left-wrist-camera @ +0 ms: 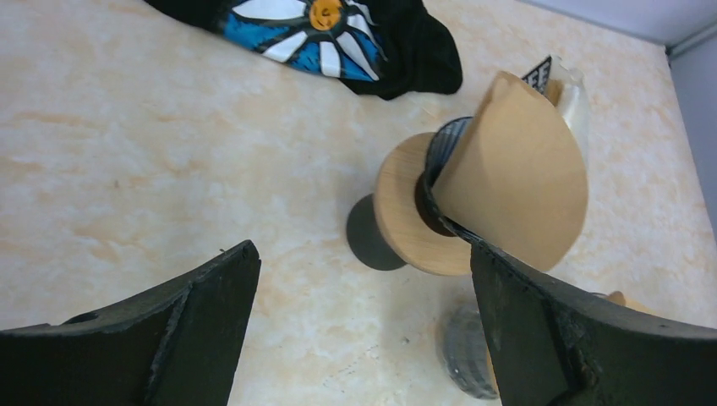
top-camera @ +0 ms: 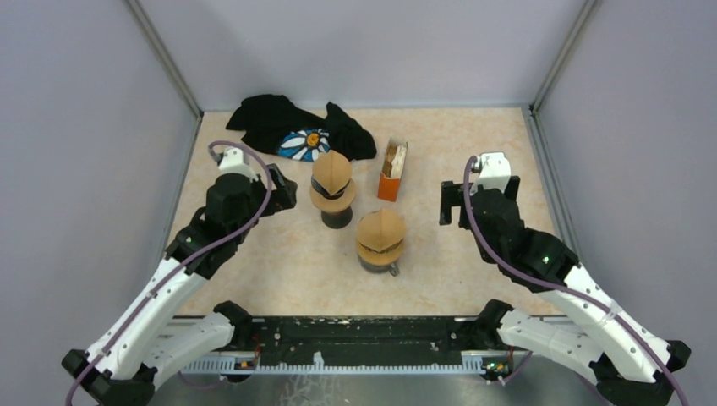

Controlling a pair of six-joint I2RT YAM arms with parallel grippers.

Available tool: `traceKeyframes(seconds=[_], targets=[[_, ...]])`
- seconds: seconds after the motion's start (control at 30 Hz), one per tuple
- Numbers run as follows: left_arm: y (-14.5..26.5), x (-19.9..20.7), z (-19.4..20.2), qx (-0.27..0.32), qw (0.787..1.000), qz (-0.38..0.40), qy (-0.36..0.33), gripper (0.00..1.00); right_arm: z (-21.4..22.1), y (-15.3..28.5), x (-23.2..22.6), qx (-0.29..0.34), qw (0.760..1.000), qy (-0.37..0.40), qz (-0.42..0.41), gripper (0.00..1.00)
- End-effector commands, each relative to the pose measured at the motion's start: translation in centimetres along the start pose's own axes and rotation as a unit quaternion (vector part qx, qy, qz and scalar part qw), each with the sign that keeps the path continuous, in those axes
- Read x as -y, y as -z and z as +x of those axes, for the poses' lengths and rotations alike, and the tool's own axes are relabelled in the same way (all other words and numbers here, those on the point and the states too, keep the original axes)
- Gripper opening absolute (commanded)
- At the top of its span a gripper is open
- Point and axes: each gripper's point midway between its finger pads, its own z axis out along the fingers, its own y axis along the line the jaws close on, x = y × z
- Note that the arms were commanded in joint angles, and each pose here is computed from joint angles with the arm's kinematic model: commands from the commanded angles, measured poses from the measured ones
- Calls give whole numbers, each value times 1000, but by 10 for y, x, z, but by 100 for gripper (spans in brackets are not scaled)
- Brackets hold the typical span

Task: Place the coffee filter in the dripper
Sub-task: Adjust the coffee filter in the coffee dripper.

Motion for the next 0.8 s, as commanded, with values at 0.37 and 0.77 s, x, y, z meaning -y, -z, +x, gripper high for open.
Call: traceKeyframes(seconds=[0.37, 0.77], targets=[[-18, 20, -32, 38, 998, 53, -8, 99, -56, -24, -57, 47, 996, -17, -72, 98], [-52, 40, -33, 1, 996, 90, -5, 99, -87, -89, -153, 21, 983, -7, -183, 95]])
